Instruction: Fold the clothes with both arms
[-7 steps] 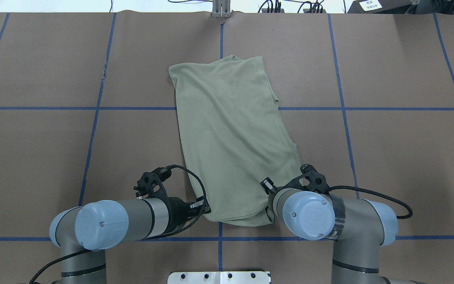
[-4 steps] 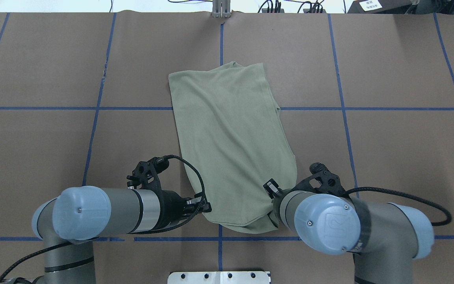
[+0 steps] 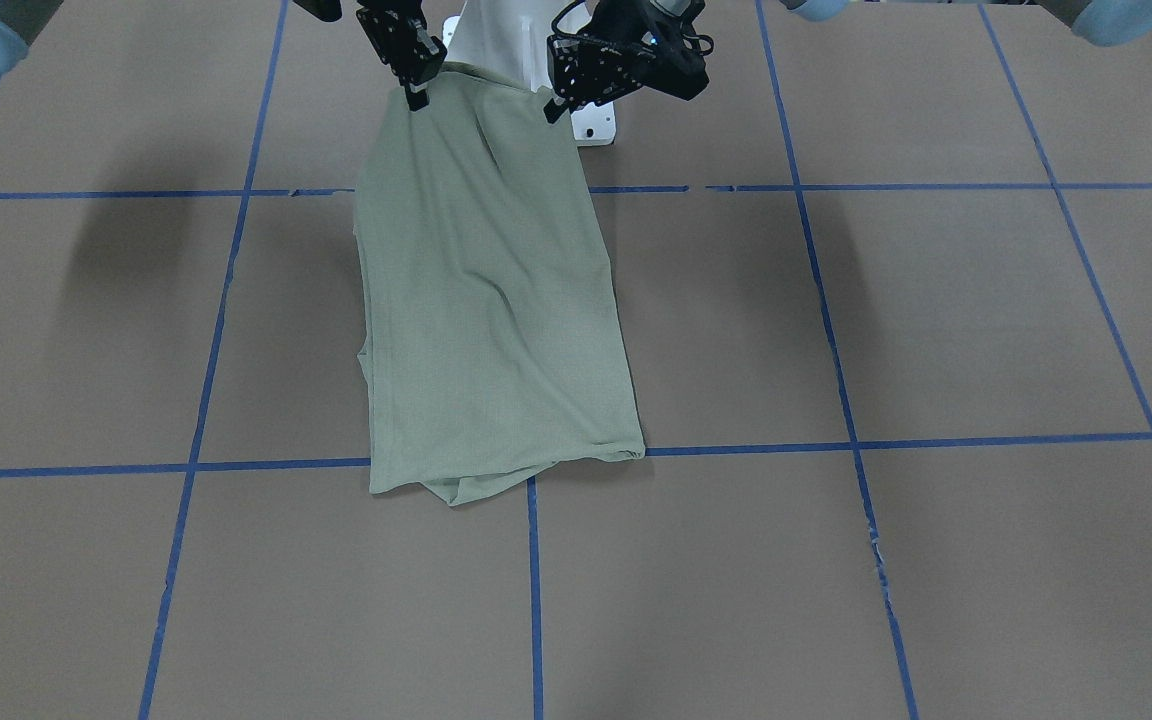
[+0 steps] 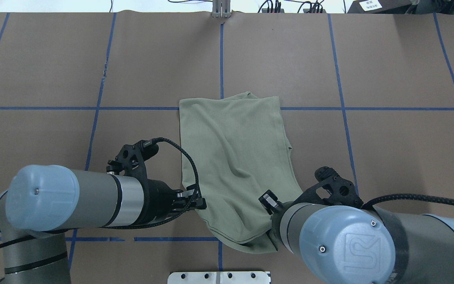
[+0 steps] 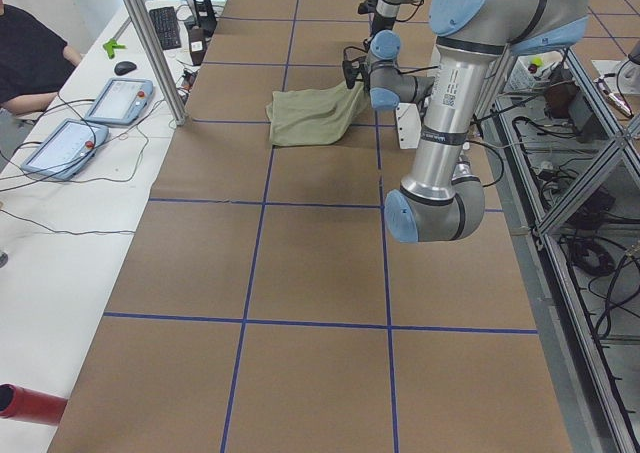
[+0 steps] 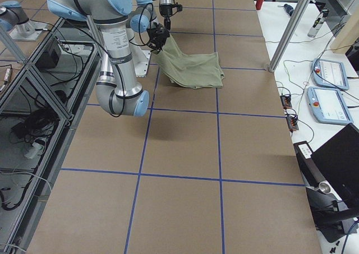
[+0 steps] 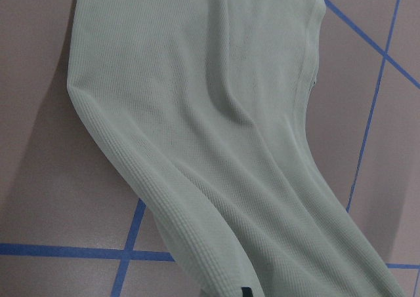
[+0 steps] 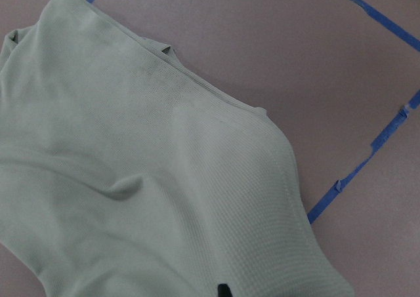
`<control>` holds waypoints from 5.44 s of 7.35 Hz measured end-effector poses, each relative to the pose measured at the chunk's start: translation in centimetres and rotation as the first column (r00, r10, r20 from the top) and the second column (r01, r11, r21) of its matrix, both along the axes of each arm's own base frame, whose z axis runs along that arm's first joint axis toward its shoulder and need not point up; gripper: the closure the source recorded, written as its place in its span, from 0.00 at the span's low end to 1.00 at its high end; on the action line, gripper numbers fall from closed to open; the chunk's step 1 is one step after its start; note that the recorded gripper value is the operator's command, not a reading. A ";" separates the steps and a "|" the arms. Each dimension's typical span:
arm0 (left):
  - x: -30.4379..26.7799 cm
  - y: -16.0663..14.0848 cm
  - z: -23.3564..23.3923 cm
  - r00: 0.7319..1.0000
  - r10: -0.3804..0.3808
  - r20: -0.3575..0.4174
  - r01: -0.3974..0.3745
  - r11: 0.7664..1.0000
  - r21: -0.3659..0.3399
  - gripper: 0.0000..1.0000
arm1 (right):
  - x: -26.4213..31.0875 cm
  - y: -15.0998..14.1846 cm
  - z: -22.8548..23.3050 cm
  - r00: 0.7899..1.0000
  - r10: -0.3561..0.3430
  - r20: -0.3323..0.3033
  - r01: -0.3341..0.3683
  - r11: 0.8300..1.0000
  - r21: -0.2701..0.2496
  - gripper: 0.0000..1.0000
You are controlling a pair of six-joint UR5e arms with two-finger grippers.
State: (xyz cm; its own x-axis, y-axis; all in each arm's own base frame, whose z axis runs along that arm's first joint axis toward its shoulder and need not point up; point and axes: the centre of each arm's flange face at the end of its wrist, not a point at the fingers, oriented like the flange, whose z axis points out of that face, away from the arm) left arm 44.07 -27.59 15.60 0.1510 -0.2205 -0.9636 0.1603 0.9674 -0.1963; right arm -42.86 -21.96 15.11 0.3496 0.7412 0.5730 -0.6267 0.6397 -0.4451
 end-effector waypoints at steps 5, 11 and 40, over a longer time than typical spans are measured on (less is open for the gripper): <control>-1.0 -13.1 -1.1 0.985 -0.097 0.145 0.077 0.987 0.139 1.00 | -1.7 -12.6 -0.2 0.999 0.028 -0.043 -0.023 0.995 0.102 1.00; 6.9 -23.6 7.1 0.943 -0.112 0.313 0.053 0.980 0.193 1.00 | -12.4 -28.2 6.7 0.992 0.020 -0.125 0.003 0.984 0.177 1.00; 12.1 -22.3 11.8 0.927 -0.124 0.353 0.059 0.981 0.187 0.00 | -0.8 -43.9 12.9 0.851 -0.329 -0.409 0.484 0.794 0.368 0.00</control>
State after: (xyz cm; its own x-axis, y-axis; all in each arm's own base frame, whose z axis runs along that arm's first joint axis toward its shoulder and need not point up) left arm 56.20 -49.86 27.43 0.4829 -0.0880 -0.8712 0.2786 0.9587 0.0576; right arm -43.68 -65.84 28.05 0.7727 0.1807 0.6085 -0.3144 0.9417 0.1196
